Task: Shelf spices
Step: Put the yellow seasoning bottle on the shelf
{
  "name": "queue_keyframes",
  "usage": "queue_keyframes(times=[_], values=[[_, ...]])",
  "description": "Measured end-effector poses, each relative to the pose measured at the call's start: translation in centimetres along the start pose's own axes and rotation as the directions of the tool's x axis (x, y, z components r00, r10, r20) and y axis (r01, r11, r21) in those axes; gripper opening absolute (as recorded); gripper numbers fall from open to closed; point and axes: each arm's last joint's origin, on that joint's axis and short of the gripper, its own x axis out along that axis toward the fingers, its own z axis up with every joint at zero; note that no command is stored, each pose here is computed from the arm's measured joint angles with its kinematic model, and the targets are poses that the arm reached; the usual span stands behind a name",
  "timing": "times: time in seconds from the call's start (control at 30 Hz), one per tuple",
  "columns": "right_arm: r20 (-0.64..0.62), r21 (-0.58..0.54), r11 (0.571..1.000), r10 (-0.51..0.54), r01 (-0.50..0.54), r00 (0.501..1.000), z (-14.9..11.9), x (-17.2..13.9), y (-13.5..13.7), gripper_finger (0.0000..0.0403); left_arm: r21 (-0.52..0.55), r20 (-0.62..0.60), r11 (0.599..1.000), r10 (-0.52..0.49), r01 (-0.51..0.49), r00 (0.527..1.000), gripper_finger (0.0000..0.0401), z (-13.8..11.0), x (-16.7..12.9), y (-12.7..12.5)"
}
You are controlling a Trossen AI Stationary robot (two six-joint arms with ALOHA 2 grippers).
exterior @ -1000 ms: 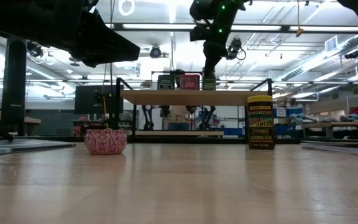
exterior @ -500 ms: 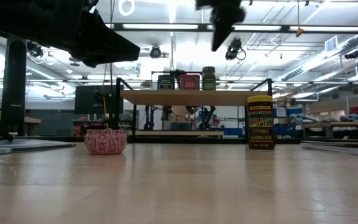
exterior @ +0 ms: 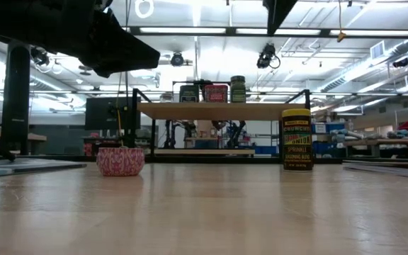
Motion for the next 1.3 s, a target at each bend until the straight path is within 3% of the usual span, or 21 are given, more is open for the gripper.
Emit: queue_keyframes(times=[0.2,0.33,0.5,0.8,1.3], values=[[-0.158,-0.024,1.0,0.008,-0.012,0.987,1.3,3.8,1.2,0.0325,-0.019,0.018,0.999,-0.041,0.041,0.999,0.0202,0.2,0.0,-0.2],[-0.256,-0.001,0.996,0.09,-0.093,0.963,1.5,6.8,1.7,0.0328,-0.016,0.015,0.999,-0.043,0.043,0.999,0.0202,0.2,-0.1,-0.2],[-0.374,0.029,0.996,0.089,-0.085,0.923,0.1,9.6,0.7,0.0321,-0.007,0.007,0.999,-0.044,0.044,0.999,0.0202,0.1,-0.1,-0.2],[-0.367,0.102,0.989,0.139,-0.109,0.92,-2.5,13.0,-0.5,0.0318,-0.009,0.011,0.999,-0.051,0.051,0.999,0.0202,0.1,-0.1,-0.3],[-0.322,0.139,0.973,0.22,-0.184,0.921,-4.1,17.3,-0.8,0.031,-0.006,0.01,0.999,-0.05,0.05,0.999,0.0202,0.1,-0.1,-0.3]])
